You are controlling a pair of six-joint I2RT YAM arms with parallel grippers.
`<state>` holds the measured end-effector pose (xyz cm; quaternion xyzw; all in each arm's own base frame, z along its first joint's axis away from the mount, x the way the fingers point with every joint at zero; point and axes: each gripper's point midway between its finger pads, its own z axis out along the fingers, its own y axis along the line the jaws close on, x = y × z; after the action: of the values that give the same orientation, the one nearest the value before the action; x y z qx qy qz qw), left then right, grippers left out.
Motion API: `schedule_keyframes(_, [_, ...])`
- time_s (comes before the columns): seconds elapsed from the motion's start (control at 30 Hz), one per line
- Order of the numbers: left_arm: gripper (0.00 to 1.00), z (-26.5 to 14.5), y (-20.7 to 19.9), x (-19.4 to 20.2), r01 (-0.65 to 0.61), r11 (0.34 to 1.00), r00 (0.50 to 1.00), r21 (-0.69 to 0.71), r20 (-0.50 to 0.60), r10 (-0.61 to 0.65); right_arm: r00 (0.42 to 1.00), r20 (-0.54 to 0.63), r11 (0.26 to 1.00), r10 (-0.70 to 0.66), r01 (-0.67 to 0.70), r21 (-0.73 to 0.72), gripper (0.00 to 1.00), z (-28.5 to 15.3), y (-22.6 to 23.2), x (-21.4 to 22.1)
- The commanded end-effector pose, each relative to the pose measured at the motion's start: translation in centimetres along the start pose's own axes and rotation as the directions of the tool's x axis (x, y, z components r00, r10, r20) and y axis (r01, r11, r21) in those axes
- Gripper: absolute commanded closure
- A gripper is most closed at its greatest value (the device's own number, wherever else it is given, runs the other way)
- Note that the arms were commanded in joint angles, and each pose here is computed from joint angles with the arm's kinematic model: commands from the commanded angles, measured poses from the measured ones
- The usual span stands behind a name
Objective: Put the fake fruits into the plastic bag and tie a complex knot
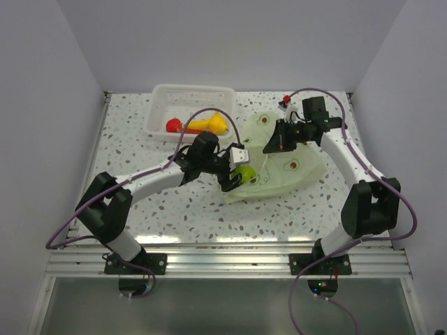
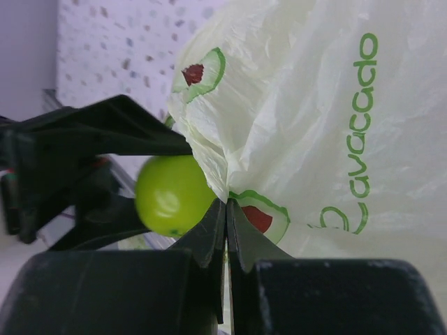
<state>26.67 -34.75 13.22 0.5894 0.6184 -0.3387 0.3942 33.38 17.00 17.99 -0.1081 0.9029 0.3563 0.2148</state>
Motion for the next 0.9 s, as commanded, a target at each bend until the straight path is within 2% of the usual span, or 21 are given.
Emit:
schedule_keyframes(0.0, [0.65,-0.7,4.6,-6.3,0.064,0.978,0.986,-0.2,0.167,-0.03,0.994,0.093,0.966,0.055,-0.029,-0.257,1.0,-2.0,6.2,-2.9])
schedule_keyframes(0.07, [0.67,-1.3,5.5,-7.6,0.09,0.966,0.979,-0.241,0.198,-0.041,0.993,0.091,0.946,0.077,-0.044,-0.32,1.0,-2.3,7.4,-3.5])
schedule_keyframes(0.2, [0.66,-3.9,7.3,-10.6,0.098,0.929,0.973,-0.358,0.231,-0.014,0.986,0.083,0.89,0.142,-0.09,-0.447,1.0,-3.5,10.2,-5.4])
schedule_keyframes(0.27, [0.64,-5.5,8.3,-12.5,0.094,0.906,0.969,-0.412,0.246,0.011,0.983,0.049,0.832,0.178,-0.124,-0.54,1.0,-4.2,11.6,-5.2])
schedule_keyframes(0.3, [0.64,-6.2,8.2,-13.0,0.091,0.901,0.97,-0.425,0.242,0.017,0.946,-0.038,0.765,0.323,-0.284,-0.578,1.0,-4.8,12.7,-5.8])
schedule_keyframes(0.33, [0.64,-7.0,8.6,-14.3,0.077,0.892,0.968,-0.445,0.247,0.04,0.966,0.08,0.736,0.247,-0.133,-0.663,1.0,-6.2,14.3,-7.6])
schedule_keyframes(0.37, [0.64,-7.5,8.7,-14.8,0.072,0.886,0.968,-0.458,0.246,0.048,0.945,0.03,0.693,0.326,-0.217,-0.687,1.0,-5.2,13.4,-7.4])
schedule_keyframes(0.4, [0.64,-7.9,8.9,-14.5,0.075,0.877,0.975,-0.474,0.221,0.036,0.926,0.013,0.623,0.376,-0.242,-0.744,1.0,-6.8,14.5,-8.4])
schedule_keyframes(0.53, [0.63,-8.6,9.6,-14.9,0.06,0.864,0.986,-0.5,0.167,0.028,0.852,-0.024,0.56,0.522,-0.364,-0.744,1.0,-6.3,11.0,-9.4])
schedule_keyframes(0.63, [0.63,-8.2,10.2,-14.4,0.045,0.86,0.991,-0.508,0.131,0.025,0.744,-0.041,0.489,0.666,-0.478,-0.73,1.0,-5.5,6.7,-9.2])
schedule_keyframes(0.67, [0.62,-8.0,10.5,-14.0,0.043,0.857,0.993,-0.513,0.113,0.018,0.729,-0.043,0.479,0.683,-0.491,-0.728,1.0,-5.4,6.2,-9.2])
schedule_keyframes(0.87, [0.62,-7.9,10.8,-13.3,0.034,0.858,0.995,-0.512,0.099,0.019,0.731,-0.018,0.456,0.682,-0.446,-0.77,1.0,-6.4,7.5,-9.7])
